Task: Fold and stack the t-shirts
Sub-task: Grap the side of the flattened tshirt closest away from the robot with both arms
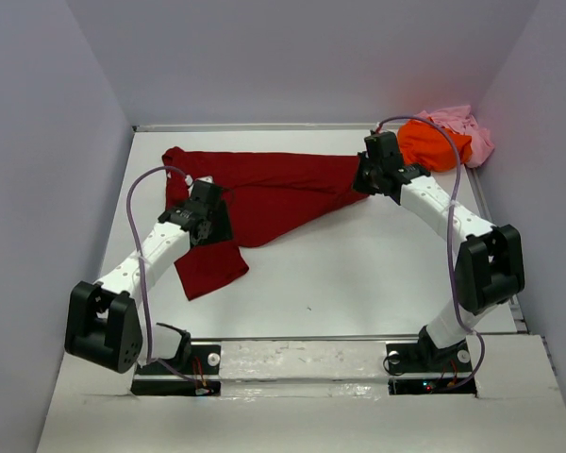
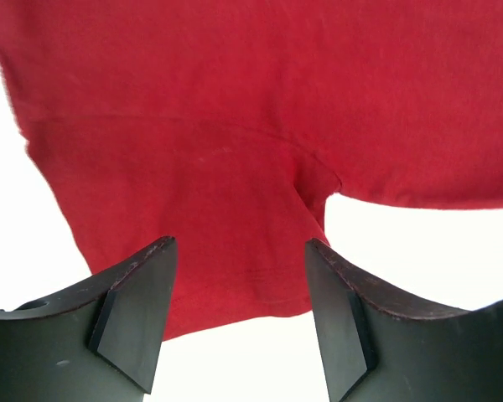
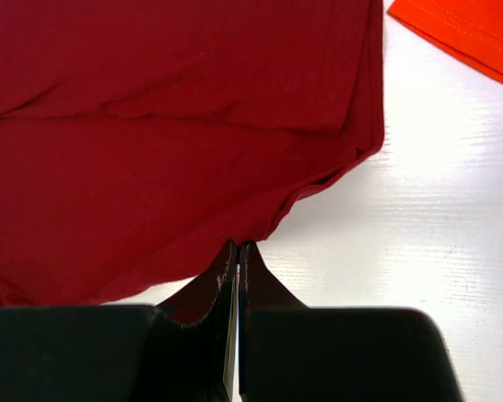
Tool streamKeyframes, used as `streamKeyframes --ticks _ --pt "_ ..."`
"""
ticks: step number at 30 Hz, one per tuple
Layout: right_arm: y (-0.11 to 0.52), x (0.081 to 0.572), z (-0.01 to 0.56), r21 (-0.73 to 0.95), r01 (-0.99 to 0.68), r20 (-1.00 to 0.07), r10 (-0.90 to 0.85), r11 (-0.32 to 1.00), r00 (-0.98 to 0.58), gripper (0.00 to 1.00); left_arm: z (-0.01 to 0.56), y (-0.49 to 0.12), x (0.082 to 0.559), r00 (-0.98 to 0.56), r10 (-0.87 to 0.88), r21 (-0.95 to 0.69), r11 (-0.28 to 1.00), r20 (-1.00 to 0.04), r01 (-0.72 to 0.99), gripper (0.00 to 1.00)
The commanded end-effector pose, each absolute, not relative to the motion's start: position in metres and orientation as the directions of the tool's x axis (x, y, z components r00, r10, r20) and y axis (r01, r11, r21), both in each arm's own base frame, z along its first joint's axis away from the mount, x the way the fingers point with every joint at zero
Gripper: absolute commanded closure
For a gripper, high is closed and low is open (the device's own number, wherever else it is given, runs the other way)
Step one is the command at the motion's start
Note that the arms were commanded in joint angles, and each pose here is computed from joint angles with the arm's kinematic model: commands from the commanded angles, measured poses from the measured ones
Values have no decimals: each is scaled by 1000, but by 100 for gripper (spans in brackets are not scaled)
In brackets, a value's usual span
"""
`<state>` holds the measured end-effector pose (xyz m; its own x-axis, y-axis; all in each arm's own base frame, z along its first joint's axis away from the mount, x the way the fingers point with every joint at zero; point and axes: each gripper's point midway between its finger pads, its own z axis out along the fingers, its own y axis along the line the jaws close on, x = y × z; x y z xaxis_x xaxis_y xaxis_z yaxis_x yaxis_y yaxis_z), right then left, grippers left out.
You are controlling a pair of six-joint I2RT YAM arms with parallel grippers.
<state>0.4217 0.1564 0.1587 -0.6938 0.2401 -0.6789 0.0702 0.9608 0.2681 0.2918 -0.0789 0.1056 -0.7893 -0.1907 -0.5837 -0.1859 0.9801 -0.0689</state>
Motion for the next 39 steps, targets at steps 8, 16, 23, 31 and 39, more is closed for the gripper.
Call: streamKeyframes --ticks 8,16,23,31,39 --pt "156 422 164 255 52 -688 219 965 -692 100 106 -99 288 -825 -112 -33 993 -554 -113 30" --pt "148 407 151 231 50 -682 198 972 -704 100 125 -98 292 -783 -129 -61 991 -609 -116 30" --pt "144 422 144 192 79 -689 192 978 -698 100 158 -82 317 -682 -122 -7 986 -721 -169 30" --pt "144 427 136 173 95 -674 188 980 -715 100 167 -69 324 -642 -125 24 976 -757 -218 30" --pt "135 394 99 156 111 -614 184 982 -767 100 126 -62 339 -712 -175 8 969 -680 -245 29"
